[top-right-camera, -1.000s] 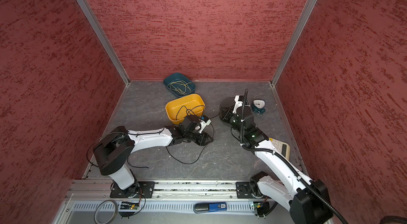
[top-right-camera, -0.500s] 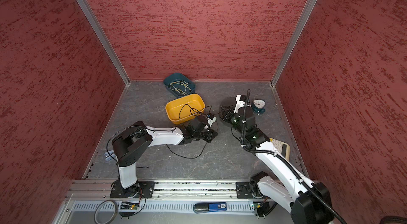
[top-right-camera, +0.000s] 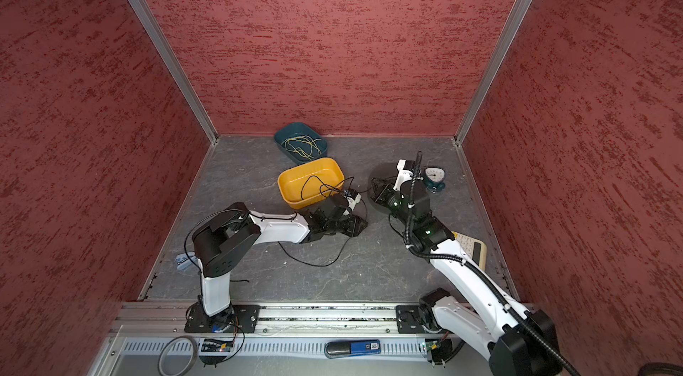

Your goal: Wrap the cables

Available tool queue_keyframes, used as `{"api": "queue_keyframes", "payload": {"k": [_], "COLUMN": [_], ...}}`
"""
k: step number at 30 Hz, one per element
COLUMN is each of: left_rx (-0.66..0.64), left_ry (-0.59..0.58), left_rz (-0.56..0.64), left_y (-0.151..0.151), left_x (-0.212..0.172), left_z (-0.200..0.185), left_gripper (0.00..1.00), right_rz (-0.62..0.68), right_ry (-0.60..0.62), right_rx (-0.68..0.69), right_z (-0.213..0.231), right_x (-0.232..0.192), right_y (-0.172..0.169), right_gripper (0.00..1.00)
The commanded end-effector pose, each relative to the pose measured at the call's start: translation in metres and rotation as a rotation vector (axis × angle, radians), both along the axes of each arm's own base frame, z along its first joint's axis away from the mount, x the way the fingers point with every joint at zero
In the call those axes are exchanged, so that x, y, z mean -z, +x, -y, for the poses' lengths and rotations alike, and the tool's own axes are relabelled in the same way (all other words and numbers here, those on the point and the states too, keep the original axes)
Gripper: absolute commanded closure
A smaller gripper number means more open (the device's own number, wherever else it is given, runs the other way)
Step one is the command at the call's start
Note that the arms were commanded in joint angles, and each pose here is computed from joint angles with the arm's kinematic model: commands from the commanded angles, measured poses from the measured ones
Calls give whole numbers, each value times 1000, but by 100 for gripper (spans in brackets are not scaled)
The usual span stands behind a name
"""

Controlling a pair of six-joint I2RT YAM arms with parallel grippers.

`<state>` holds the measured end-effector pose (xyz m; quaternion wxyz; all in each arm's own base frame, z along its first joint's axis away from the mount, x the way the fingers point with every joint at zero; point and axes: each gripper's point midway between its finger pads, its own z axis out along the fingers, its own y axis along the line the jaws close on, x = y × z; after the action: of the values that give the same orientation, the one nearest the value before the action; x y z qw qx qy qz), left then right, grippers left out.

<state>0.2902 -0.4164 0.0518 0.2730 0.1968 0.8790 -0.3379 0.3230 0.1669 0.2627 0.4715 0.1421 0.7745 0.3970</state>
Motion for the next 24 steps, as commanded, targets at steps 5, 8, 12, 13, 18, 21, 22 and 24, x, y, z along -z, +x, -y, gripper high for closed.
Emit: {"api": "queue_keyframes", "payload": {"k": [5,8,12,13,18,21,22,24], "left_rx": [14,9,16,22,9,-24,-39,-82], "left_ry": [-43,-14,57,75,175,192,199,210], "left_rz": [-17,4,33,36,46,24,24,54], "left_y": [-1,-4,-11,-15,-33,-42,-45,-49], "left_x": [3,-3,-28,-35,-80,-105,-115,-137], "left_z": [9,-5,-36,-44,-105,-146,-160,-187], "left_gripper": [79,95,100,100,100,100,100,100], "right_rz": [28,27,21,14,-31,-71,-81,-85], "right_ry": [-2,-61,-115,-129,-242,-281,-286,-299], "right_rx": [31,86,145,165,249,281,290,313], "right_z": [7,22,45,51,89,109,115,125], "right_x": [-8,-7,-8,-8,-5,-3,-4,-11], "right_y": [-3,-3,-8,-9,-23,-30,-32,-36], "right_gripper": [100,100,100,100,100,100,100,100]}}
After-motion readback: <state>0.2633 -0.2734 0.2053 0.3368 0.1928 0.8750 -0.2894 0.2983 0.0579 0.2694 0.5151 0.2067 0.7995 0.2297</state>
